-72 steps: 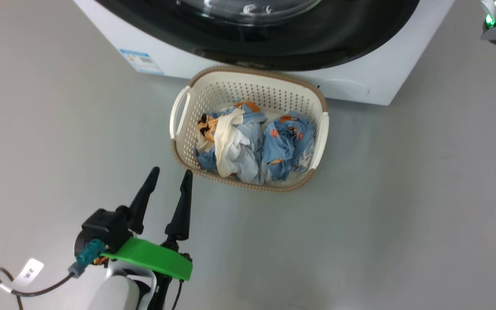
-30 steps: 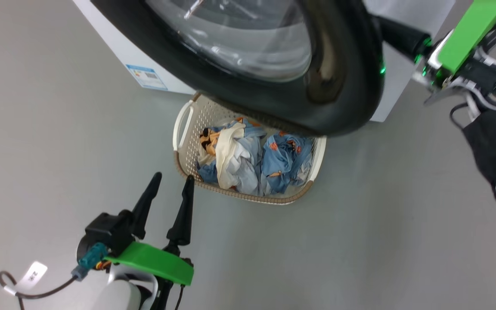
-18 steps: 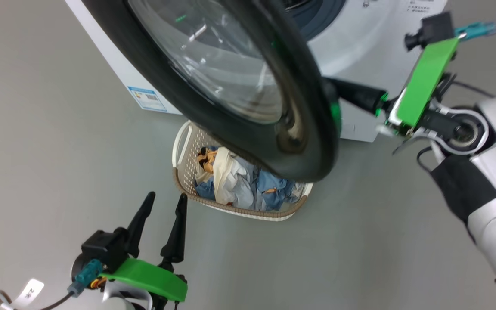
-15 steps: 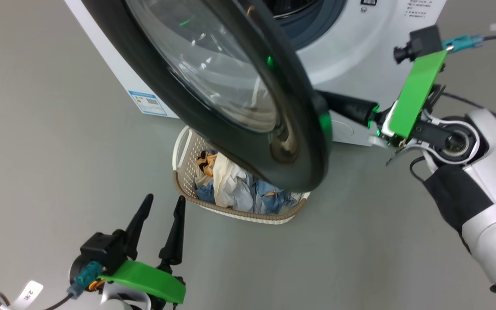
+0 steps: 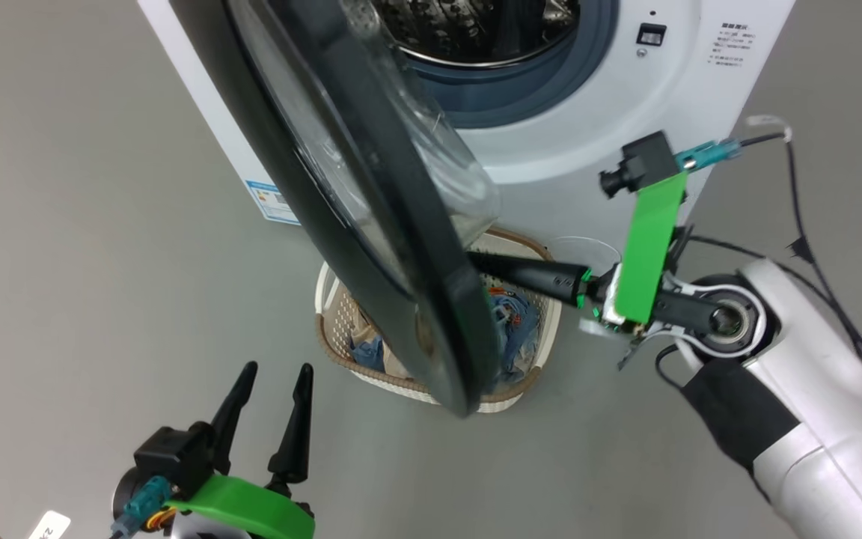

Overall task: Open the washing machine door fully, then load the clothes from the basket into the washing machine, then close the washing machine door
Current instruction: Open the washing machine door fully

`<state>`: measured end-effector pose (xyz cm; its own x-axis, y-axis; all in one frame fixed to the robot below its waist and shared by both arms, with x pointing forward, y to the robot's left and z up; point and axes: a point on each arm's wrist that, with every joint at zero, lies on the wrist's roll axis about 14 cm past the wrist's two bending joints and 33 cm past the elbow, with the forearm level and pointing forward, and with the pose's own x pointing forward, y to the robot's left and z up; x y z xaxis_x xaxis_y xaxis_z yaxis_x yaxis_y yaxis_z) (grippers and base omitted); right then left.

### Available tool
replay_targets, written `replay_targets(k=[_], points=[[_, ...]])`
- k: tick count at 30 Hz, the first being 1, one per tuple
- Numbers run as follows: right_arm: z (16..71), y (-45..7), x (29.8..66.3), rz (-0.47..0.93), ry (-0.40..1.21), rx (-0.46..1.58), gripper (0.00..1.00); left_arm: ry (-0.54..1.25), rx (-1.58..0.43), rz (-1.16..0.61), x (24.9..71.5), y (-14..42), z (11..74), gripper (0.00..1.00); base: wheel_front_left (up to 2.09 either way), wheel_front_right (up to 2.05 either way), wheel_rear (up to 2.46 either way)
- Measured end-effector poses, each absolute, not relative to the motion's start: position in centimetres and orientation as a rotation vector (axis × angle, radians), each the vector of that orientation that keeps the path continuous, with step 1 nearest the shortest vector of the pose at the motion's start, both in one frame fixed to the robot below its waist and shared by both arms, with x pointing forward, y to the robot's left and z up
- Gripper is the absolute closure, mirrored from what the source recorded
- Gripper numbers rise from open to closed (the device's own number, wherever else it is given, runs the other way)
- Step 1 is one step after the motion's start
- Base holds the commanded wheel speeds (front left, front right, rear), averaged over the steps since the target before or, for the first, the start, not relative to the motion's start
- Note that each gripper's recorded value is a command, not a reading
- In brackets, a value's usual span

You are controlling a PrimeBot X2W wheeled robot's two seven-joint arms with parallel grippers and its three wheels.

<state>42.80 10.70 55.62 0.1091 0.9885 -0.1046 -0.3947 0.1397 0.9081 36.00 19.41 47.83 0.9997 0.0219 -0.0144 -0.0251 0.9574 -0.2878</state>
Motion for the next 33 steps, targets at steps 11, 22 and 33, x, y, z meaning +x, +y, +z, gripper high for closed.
replay_targets(k=[11,22,33], points=[[56.3,13.0,39.5,1.318,0.939,0.838,1.00,-0.016,-0.283,0.049,35.1,20.3,48.7,0.00,0.00,0.00,0.00],[56.4,12.5,38.6,1.272,0.914,0.886,1.00,-0.029,-0.281,0.051,34.0,20.5,49.0,0.00,0.00,0.00,0.00],[54.5,7.6,39.4,1.070,0.830,0.954,0.00,-0.043,-0.263,-0.005,34.1,19.7,49.6,0.00,0.00,0.00,0.00]])
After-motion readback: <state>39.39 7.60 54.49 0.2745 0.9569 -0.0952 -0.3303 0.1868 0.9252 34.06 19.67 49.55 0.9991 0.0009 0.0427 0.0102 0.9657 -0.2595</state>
